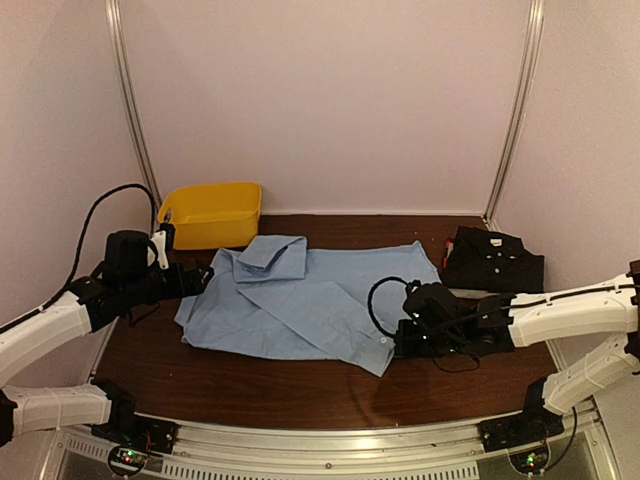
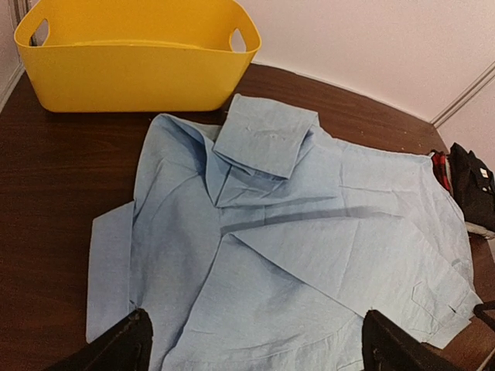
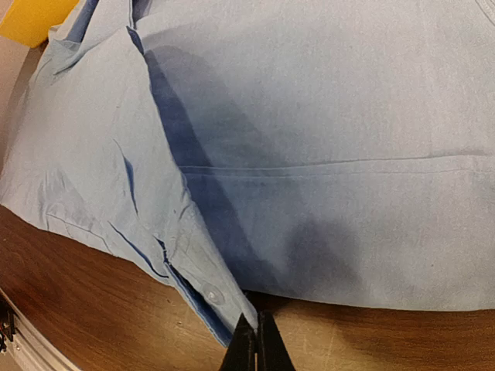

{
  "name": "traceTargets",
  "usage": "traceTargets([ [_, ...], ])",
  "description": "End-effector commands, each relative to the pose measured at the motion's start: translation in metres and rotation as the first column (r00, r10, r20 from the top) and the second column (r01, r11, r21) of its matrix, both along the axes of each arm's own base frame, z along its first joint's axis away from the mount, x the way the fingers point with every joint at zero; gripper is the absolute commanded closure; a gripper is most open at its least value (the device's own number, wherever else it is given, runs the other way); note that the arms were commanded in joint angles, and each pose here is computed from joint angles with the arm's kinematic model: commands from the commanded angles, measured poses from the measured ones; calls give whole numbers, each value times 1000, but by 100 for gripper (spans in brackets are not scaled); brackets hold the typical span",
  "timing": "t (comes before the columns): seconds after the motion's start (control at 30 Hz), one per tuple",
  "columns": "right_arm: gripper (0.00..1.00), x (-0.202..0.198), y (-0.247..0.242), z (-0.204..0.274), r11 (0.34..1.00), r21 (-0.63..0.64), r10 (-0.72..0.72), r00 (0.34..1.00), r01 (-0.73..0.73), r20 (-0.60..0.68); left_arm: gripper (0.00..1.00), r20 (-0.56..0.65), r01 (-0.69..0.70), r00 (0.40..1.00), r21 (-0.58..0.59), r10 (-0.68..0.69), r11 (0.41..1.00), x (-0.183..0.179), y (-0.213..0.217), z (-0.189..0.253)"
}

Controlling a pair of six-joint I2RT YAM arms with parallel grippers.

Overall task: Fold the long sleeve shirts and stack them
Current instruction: Fold the sleeve of the 1/3-folded shirt.

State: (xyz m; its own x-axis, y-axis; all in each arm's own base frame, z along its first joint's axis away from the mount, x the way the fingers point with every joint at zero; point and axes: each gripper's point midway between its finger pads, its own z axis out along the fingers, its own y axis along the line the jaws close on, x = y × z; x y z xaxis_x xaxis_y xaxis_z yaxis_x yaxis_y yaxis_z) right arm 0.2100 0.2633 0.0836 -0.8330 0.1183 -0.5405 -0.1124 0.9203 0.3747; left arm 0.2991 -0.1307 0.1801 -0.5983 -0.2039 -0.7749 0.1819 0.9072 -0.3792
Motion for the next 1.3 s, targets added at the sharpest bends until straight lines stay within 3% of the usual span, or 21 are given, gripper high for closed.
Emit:
traceTargets([
  [0.0, 100, 6, -42, -6, 982, -187, -1, 999, -5, -32, 4, 44, 9, 999, -26, -8, 1000, 2, -3, 10],
  [0.53, 100, 44, -95, -20, 942, -335, -15, 994, -22, -107, 4, 47, 0, 999, -14, 1, 1000, 3, -1, 12],
  [1.27, 100, 97, -98, -12, 916, -399, 7, 996, -44, -94, 2, 13, -8, 1000, 4, 7, 1000, -2, 2, -5],
])
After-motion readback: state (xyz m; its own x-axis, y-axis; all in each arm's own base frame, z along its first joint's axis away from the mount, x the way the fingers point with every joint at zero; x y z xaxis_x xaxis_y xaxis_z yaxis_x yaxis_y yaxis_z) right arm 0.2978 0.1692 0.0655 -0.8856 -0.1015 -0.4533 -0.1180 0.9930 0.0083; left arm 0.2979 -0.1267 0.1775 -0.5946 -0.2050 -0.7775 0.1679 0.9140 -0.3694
